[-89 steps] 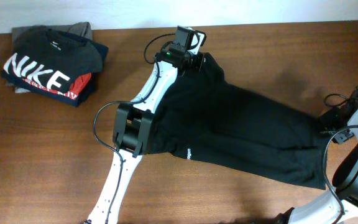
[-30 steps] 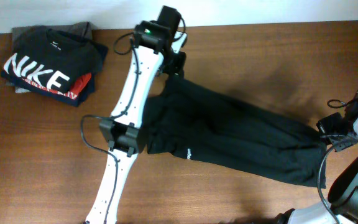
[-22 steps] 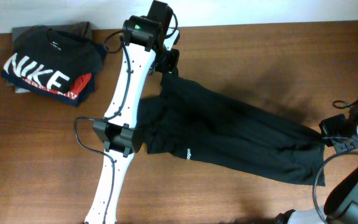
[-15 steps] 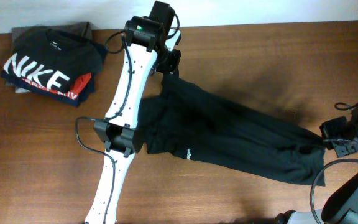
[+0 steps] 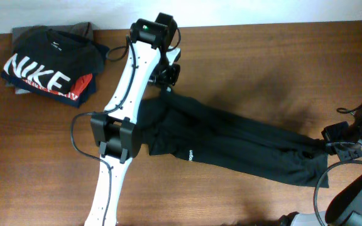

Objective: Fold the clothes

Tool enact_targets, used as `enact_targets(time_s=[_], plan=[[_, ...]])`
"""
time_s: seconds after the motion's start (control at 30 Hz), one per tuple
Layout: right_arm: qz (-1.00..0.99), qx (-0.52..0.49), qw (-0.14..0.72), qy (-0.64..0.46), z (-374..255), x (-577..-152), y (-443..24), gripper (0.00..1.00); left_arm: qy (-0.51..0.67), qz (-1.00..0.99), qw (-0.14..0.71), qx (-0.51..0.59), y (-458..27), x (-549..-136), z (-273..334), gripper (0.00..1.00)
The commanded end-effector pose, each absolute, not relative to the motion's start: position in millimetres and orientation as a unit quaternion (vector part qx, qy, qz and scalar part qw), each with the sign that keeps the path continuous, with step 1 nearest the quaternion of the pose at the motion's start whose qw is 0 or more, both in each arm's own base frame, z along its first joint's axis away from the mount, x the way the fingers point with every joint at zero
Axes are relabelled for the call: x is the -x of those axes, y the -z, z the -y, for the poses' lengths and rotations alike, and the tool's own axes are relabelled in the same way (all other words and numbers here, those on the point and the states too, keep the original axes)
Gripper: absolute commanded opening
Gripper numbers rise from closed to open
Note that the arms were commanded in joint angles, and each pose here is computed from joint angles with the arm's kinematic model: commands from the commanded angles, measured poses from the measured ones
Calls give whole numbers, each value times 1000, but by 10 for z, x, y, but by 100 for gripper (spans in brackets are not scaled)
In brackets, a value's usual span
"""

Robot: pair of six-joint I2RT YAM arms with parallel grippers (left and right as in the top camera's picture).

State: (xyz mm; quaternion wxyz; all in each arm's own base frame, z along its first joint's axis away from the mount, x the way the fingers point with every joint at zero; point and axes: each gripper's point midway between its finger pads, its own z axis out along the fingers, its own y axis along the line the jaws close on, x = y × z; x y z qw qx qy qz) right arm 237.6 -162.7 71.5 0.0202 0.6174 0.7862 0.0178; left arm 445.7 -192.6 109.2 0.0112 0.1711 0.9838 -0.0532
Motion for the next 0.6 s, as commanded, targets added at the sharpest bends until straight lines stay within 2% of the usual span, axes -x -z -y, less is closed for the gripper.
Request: enact_targets(time_s=[0.0,0.57], plan=[[-778,-627,23,-3,1674,-2309,-767,4,55,-984,22,-166,-1436,-4303,1817,0],[-782,-622,-8,35,1680,-2102,-769,4,-7,-982,-88,-165,-985,-3882,1514,0]])
